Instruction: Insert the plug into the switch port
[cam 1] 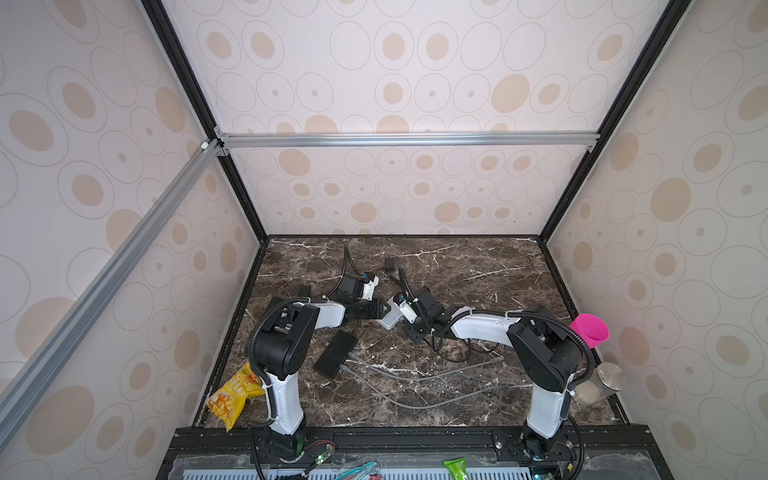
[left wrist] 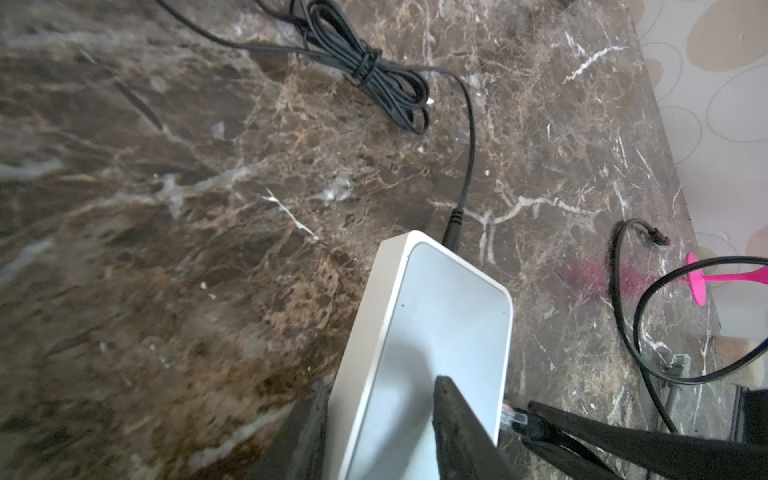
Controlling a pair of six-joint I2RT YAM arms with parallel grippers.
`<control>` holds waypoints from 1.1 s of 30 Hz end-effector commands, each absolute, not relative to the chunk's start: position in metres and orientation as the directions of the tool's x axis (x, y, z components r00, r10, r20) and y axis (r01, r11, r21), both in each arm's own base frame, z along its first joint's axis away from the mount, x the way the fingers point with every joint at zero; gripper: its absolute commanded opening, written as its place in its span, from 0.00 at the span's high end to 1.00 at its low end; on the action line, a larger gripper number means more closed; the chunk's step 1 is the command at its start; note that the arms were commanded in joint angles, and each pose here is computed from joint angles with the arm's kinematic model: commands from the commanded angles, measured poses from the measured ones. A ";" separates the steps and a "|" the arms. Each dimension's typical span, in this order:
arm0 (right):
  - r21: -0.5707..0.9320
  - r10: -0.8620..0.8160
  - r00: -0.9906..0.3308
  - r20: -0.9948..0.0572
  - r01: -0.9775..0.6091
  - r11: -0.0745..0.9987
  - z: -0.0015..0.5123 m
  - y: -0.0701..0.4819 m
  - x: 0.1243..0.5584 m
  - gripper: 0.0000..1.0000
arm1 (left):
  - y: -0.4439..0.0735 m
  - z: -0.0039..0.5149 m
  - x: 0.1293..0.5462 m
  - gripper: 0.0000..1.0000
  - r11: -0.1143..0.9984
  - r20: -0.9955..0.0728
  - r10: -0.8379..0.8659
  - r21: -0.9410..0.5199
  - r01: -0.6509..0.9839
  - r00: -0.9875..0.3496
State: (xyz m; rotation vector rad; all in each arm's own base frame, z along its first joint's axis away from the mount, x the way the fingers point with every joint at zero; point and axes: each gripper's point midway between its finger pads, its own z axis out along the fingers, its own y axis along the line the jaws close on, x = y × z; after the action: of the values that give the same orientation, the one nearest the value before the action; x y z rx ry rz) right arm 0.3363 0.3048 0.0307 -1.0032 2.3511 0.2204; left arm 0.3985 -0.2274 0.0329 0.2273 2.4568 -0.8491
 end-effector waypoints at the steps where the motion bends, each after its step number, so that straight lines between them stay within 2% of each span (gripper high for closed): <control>1: -0.054 -0.589 -0.546 -0.596 -0.704 0.708 0.042 0.312 0.344 1.00 | -0.230 0.032 0.404 0.62 0.778 -0.523 -0.002 -0.537 0.328 -0.852; 8: -0.051 -0.590 -0.544 -0.597 -0.708 0.704 0.037 0.315 0.346 1.00 | -0.230 0.015 0.400 0.64 0.775 -0.474 0.007 -0.554 0.304 -0.881; 19: -0.063 -0.595 -0.512 -0.620 -0.723 0.688 0.030 0.321 0.350 1.00 | -0.234 0.009 0.399 0.64 0.763 -0.456 0.017 -0.569 0.307 -0.890; 33: -0.098 -0.555 -0.414 -0.722 -0.733 0.674 0.044 0.333 0.363 1.00 | -0.240 0.004 0.398 0.65 0.742 -0.431 0.033 -0.594 0.311 -0.902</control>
State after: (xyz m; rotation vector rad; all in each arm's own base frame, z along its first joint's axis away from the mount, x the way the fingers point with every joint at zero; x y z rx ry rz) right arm 0.3488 0.3153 0.0261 -0.9984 2.2426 0.2547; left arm 0.4171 -0.2393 0.0311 0.2529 2.4377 -0.9561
